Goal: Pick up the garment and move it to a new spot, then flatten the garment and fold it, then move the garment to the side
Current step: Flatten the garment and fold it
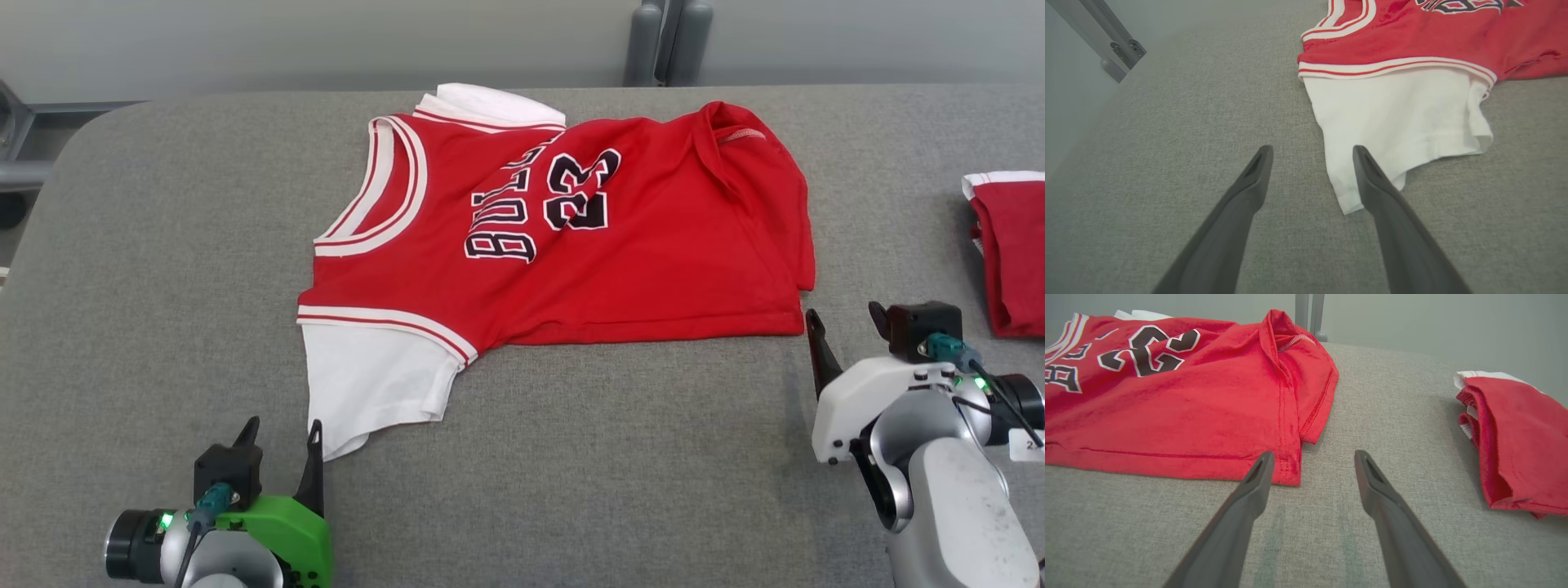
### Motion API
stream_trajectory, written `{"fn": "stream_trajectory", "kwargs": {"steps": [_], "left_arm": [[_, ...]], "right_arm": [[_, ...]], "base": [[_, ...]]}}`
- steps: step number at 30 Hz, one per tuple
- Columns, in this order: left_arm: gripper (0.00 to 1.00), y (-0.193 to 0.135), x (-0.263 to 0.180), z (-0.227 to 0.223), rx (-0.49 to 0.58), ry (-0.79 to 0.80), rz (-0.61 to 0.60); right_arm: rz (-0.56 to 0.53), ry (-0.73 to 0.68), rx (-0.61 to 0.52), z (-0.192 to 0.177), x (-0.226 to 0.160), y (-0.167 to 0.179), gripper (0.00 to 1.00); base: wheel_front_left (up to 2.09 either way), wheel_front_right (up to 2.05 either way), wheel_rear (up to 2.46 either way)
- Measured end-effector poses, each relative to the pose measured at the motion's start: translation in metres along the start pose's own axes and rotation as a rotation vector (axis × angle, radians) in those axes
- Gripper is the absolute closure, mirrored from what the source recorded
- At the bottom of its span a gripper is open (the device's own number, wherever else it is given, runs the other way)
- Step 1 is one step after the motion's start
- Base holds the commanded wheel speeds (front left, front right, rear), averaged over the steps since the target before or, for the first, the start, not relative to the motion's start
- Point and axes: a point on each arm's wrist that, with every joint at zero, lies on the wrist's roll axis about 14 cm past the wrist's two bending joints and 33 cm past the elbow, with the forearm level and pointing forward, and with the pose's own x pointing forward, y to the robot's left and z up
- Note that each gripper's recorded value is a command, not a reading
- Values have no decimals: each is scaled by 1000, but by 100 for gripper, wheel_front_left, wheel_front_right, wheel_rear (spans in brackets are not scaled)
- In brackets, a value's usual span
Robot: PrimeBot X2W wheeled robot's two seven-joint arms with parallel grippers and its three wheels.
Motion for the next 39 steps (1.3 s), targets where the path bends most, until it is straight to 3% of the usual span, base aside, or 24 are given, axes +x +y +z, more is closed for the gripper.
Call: {"fn": "stream_trajectory", "kwargs": {"steps": [6, 8, 12, 13, 17, 19, 31, 32, 33, 34, 36, 38, 39], "left_arm": [[1, -6, 11, -16, -24, 96, -26], [26, -8, 12, -21, -35, 126, -31], [32, -13, 12, -30, -44, 164, -43], [50, -14, 12, -33, -47, 173, -45], [76, -22, 13, -36, -60, 194, -70], [100, -24, 13, -37, -59, 200, -76], [100, -25, 20, -41, -55, 208, -84], [100, -25, 20, -41, -54, 206, -83], [100, -24, 21, -41, -55, 205, -80], [100, -23, 21, -42, -57, 205, -78], [100, -23, 21, -43, -59, 207, -75], [100, -22, 21, -43, -60, 205, -74], [100, -22, 21, -43, -63, 204, -74]], "right_arm": [[13, 8, -14, 8, 18, 4, 0], [22, 18, -15, 6, 21, 8, 0], [27, 35, -22, 1, 24, 9, 0], [27, 44, -24, -1, 24, 10, 0], [32, 73, -25, -10, 27, 11, 0], [36, 81, -20, -12, 29, 12, 0], [76, 178, 43, -36, 49, 25, 0], [79, 180, 48, -37, 50, 26, 4], [82, 182, 50, -38, 52, 27, 23], [84, 186, 51, -39, 53, 28, 54], [86, 192, 53, -42, 54, 29, 69], [87, 201, 55, -45, 55, 30, 100], [87, 204, 58, -46, 55, 30, 100]], "base": [[0, 0, 0], [0, 0, 0], [0, 0, 0], [0, 0, 0], [0, 0, 0], [0, 0, 0], [0, 0, 0], [0, 0, 0], [0, 0, 0], [0, 0, 0], [0, 0, 0], [0, 0, 0], [0, 0, 0]]}}
